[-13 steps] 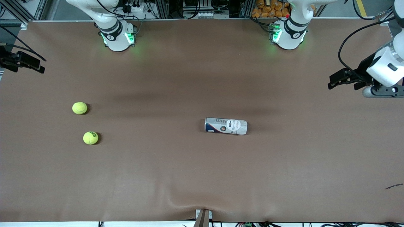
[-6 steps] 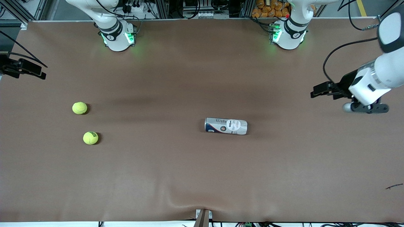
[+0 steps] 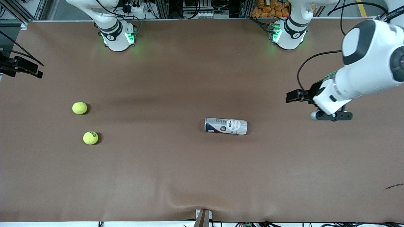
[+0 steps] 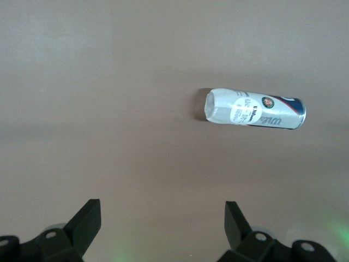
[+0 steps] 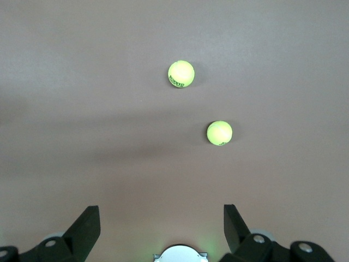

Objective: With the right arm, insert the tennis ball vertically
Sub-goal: 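Move the left gripper toward the white Wilson can lying on the table, then lower the left gripper and grasp the white can around its body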

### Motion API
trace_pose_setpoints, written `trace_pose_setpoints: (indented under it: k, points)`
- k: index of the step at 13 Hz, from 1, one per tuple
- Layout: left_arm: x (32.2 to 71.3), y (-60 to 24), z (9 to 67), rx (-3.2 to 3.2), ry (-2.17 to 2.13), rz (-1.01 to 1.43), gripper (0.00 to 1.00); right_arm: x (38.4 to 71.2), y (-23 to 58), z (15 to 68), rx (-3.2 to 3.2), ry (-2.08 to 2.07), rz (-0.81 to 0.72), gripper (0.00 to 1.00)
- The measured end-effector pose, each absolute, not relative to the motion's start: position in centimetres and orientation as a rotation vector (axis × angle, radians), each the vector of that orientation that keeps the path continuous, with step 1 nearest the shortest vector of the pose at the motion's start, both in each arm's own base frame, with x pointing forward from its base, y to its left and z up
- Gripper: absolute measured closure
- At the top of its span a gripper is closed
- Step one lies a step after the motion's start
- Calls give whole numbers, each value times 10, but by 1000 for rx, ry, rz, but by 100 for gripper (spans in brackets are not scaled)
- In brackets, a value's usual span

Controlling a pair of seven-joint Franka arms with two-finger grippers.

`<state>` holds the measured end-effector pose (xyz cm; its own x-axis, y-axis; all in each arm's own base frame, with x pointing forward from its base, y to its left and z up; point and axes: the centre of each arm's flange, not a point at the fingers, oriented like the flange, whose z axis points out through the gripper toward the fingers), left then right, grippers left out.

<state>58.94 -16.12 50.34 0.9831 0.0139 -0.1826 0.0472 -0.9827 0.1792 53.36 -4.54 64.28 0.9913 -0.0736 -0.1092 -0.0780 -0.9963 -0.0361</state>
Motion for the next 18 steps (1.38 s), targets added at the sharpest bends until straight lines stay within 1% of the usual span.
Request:
trace_pose_setpoints:
  k: [3, 6, 11, 15, 18]
  points:
    - [596, -190, 486, 2952, 120, -314, 0, 533, -47, 649, -3099, 121, 146, 0]
    - [600, -220, 476, 2955, 279, -327, 0, 531, -64, 649, -3098, 172, 154, 0]
    - [607, -265, 452, 2915, 662, -328, 0, 529, -66, 652, -3097, 173, 160, 0]
    - [602, -326, 433, 2859, 945, -336, 0, 529, -64, 651, -3097, 168, 168, 0]
    - [593, -362, 416, 2919, 1087, -209, 0, 535, -63, 642, -3095, 163, 187, 0]
